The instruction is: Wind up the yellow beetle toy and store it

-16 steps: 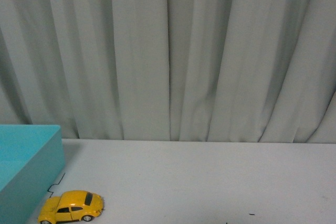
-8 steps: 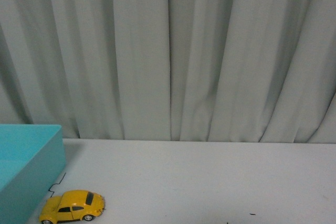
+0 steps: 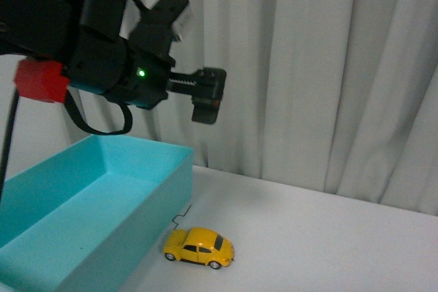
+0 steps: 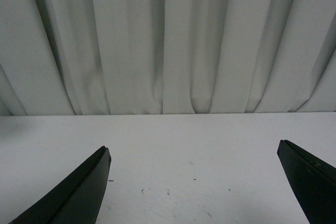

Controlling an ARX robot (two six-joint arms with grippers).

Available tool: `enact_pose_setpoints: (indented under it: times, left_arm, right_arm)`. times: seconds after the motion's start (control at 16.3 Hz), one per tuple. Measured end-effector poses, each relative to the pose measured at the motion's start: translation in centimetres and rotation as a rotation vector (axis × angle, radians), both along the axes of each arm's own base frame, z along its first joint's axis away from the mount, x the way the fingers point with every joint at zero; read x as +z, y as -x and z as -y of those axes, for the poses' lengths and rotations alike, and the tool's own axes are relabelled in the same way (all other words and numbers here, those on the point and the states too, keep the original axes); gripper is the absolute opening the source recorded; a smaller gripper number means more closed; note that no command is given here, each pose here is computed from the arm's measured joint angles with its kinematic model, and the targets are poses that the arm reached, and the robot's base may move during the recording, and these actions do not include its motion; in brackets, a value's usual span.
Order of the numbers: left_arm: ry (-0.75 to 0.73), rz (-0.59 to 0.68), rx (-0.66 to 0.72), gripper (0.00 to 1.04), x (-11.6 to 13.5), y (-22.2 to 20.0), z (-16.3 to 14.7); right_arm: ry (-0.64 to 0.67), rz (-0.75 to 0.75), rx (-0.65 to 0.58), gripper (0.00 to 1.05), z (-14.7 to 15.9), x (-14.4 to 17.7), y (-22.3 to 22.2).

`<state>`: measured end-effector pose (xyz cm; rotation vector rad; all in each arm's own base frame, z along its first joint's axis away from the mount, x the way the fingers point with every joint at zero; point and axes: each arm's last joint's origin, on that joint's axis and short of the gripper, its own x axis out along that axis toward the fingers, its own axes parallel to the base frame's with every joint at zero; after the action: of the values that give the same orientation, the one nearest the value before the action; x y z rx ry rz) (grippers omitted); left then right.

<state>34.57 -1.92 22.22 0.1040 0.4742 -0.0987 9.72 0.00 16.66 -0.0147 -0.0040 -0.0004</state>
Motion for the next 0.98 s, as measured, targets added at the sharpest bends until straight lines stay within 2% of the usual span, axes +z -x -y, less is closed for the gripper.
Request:
enact_pose_setpoints:
  times: [0.12,0.31,0.43,0.55,0.8,0.98]
  left_arm:
    - [-0.145,-0.105,-0.185,0.98,-1.8,-2.8,1.1]
    - [-0.337,-0.183,-0.382,0.98,-2.1,-5.0,1.5]
    - [-0.512,-0.325,-0.623,0.98,-3.8,-5.0,2.2]
    - [-0.628,-0.427,-0.762,0.98,-5.4,-4.9,2.6]
    - [-0.736,-0.53,-0.881,0.98,-8.4,-5.5,2.6]
    - [-0.732,-0.589,-0.93,0.98,-10.3,-5.4,2.4]
  right_arm:
    - [0.0,0.0,0.0,0.98,0.0,0.0,0.0]
    - [0.0,0.0,0.0,0.98,0.0,0.0,0.0]
    - [0.0,0.0,0.0,0.98,0.0,0.0,0.0]
    - [0.0,0.0,0.0,0.98,0.0,0.0,0.0]
    - [0.0,0.0,0.0,0.98,0.0,0.0,0.0]
    - [0.0,0.0,0.0,0.98,0.0,0.0,0.0]
